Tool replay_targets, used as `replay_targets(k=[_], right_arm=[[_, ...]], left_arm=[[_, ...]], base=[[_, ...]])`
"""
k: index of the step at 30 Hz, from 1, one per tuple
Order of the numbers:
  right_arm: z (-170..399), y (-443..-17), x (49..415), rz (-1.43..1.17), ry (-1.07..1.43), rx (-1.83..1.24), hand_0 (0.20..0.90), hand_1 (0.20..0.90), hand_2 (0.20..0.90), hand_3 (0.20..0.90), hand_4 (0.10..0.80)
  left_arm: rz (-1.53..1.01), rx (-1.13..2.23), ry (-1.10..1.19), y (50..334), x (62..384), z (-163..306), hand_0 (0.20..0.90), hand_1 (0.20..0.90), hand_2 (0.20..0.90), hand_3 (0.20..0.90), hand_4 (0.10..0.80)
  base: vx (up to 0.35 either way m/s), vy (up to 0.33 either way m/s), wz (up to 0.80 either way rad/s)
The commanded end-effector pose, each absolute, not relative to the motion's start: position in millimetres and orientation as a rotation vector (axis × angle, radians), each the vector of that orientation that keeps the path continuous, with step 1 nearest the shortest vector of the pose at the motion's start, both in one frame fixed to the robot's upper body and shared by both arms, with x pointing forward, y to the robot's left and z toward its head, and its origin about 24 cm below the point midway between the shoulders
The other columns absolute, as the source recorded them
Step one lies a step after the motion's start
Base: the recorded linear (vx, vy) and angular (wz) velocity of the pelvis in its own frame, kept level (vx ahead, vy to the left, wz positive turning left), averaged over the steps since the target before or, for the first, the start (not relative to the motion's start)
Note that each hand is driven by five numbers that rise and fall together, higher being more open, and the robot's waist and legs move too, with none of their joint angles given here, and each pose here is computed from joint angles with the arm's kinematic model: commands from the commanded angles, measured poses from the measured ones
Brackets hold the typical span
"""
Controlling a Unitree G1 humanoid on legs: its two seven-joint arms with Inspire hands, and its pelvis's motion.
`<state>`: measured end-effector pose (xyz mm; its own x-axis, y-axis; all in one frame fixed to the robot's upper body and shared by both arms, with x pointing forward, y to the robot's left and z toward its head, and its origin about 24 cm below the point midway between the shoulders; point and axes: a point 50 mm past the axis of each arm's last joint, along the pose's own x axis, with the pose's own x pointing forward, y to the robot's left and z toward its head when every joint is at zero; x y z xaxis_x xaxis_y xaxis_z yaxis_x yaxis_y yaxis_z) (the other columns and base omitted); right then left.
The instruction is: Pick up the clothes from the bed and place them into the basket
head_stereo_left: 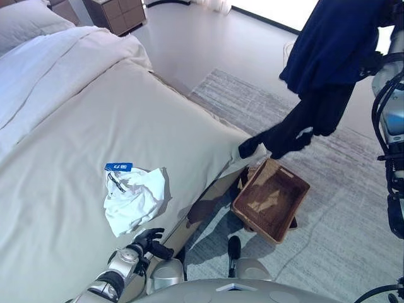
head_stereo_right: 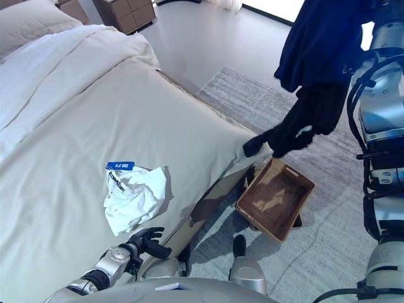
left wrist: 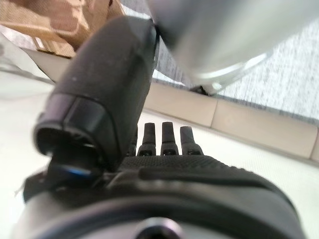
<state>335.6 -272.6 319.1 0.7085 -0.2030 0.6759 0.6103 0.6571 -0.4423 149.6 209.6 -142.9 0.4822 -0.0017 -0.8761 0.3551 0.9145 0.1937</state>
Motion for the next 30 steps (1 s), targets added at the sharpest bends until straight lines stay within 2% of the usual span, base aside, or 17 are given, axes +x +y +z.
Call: replay_targets(k=[1,6,11,17,23,27,30], right_arm=[[392.9,-208.3,301.7,-0.205,-1.069,-0.584,0.3,0.3,0.3,0.2,0.1],[406.7,-175.8,302.6,-0.113,-1.141,-0.511,0.3,0.3,0.3,0.2,0.1],[421.7,-158.0,300.3,-0.201,-1.212,-0.492,0.3,0.3,0.3,0.2,0.1],[457.6,-167.0,282.7,-0.494,-1.351,-0.357,0.3,0.3,0.3,0.2,0.1],[469.0,-186.4,266.4,-0.669,-1.418,-0.231,0.3,0.3,0.3,0.2,0.1],[463.9,-191.6,274.3,-0.645,-1.341,-0.218,0.3,0.3,0.3,0.2,0.1],[456.0,-180.3,290.1,-0.55,-1.265,-0.285,0.3,0.3,0.3,0.2,0.1]], left_arm=[[-0.316,0.457,1.108,214.0,129.8,-150.5,0.9,0.9,0.9,0.9,0.8],[-0.327,0.464,1.133,212.0,123.0,-153.8,0.9,0.9,0.9,0.9,0.8],[-0.298,0.463,1.152,214.3,120.6,-154.8,0.9,0.9,0.9,0.9,0.8],[-0.237,0.455,1.194,226.4,115.4,-154.9,0.9,0.9,0.9,0.9,0.8],[-0.182,0.433,1.239,236.6,103.7,-156.3,0.9,0.9,0.9,0.9,0.8],[-0.172,0.43,1.266,241.7,99.3,-156.3,0.9,0.9,0.9,0.9,0.8],[-0.187,0.444,1.279,241.9,97.9,-156.8,0.9,0.9,0.9,0.9,0.8]], base=[[-0.02,0.018,0.03],[-0.013,0.048,0.08],[0.0,0.065,0.28],[0.002,0.066,0.33],[0.014,0.064,0.22],[0.014,0.066,0.11],[0.008,0.04,0.06]])
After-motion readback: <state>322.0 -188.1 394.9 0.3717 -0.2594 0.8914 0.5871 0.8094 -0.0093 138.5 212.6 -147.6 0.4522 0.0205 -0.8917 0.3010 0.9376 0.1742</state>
